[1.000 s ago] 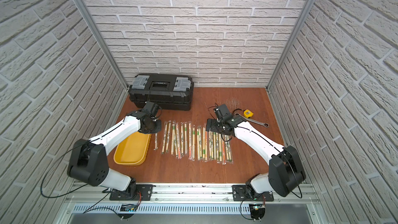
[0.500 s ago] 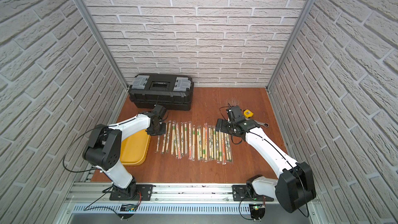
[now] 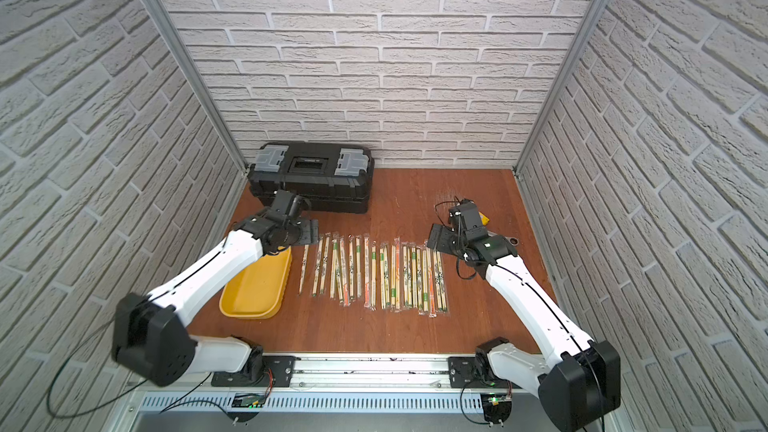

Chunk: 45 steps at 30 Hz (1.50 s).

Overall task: Take the paired disposable chopsticks out of the storage box
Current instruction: Place the paired disposable chopsticks at the center of the board, then reset both arms

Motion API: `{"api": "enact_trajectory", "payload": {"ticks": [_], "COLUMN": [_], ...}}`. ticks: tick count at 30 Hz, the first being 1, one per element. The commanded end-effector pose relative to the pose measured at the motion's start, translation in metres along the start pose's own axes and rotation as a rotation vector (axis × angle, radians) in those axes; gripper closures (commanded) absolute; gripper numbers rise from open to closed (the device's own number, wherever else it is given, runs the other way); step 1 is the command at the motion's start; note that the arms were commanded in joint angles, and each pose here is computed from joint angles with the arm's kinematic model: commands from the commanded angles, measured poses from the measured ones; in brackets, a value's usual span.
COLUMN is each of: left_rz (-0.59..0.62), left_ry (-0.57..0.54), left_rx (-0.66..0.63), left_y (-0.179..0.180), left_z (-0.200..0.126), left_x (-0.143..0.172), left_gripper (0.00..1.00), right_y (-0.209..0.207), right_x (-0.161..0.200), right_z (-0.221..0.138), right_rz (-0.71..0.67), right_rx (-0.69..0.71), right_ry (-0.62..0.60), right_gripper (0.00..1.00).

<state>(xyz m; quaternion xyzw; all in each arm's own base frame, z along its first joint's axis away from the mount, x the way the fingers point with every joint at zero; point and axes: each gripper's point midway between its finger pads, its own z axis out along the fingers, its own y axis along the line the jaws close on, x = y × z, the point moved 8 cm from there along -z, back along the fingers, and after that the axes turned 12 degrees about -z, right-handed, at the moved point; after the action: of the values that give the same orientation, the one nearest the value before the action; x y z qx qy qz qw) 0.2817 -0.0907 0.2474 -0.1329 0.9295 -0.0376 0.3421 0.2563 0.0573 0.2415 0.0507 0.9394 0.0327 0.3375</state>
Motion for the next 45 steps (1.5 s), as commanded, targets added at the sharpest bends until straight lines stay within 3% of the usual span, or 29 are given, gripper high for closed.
{"api": "enact_trajectory", "payload": {"ticks": [1, 6, 11, 14, 18, 25, 30, 35, 37, 39, 41, 45], "left_rz": [0.014, -0.082, -0.146, -0.135, -0.066, -0.062, -0.047, -0.03, -0.02, -0.014, -0.016, -0.018], "left_ry": [-0.212, -0.47, -0.654, -0.641, -0.629, -0.622, -0.626, -0.597, -0.572, -0.561, -0.557, -0.552], "left_rx": [-0.098, -0.138, -0.214, -0.203, -0.148, -0.118, -0.111, -0.105, -0.1, -0.092, -0.091, -0.091], "left_y": [0.026, 0.081, 0.135, 0.148, 0.143, 0.141, 0.137, 0.137, 0.135, 0.134, 0.135, 0.135], "left_z": [-0.021, -0.025, -0.007, 0.009, 0.038, 0.081, 0.099, 0.121, 0.124, 0.125, 0.126, 0.126], "left_x": [-0.017, -0.016, 0.003, 0.01, 0.014, 0.026, 0.021, 0.027, 0.022, 0.021, 0.021, 0.021], "left_gripper": [0.02, 0.02, 0.02, 0.02, 0.02, 0.02, 0.02, 0.02, 0.02, 0.02, 0.02, 0.02], "right_y": [-0.016, -0.038, -0.065, -0.074, -0.09, -0.098, -0.095, -0.084, -0.076, -0.076, -0.076, -0.074], "right_x": [-0.02, -0.026, -0.024, -0.022, -0.014, 0.015, 0.016, 0.017, 0.018, 0.017, 0.019, 0.016], "right_z": [-0.006, 0.016, 0.05, 0.062, 0.073, 0.105, 0.105, 0.124, 0.133, 0.132, 0.134, 0.131], "right_rz": [0.002, -0.017, -0.015, -0.087, -0.072, -0.112, -0.177, -0.265, -0.321, -0.333, -0.326, -0.339], "right_rx": [0.132, 0.242, 0.288, 0.32, 0.347, 0.31, 0.275, 0.172, 0.102, 0.105, 0.104, 0.102], "right_ry": [-0.152, -0.232, -0.161, -0.199, -0.324, -0.436, -0.526, -0.504, -0.567, -0.475, -0.547, -0.496], "right_gripper": [0.0, 0.0, 0.0, 0.01, 0.01, 0.01, 0.01, 0.01, 0.0, 0.01, 0.01, 0.01]}}
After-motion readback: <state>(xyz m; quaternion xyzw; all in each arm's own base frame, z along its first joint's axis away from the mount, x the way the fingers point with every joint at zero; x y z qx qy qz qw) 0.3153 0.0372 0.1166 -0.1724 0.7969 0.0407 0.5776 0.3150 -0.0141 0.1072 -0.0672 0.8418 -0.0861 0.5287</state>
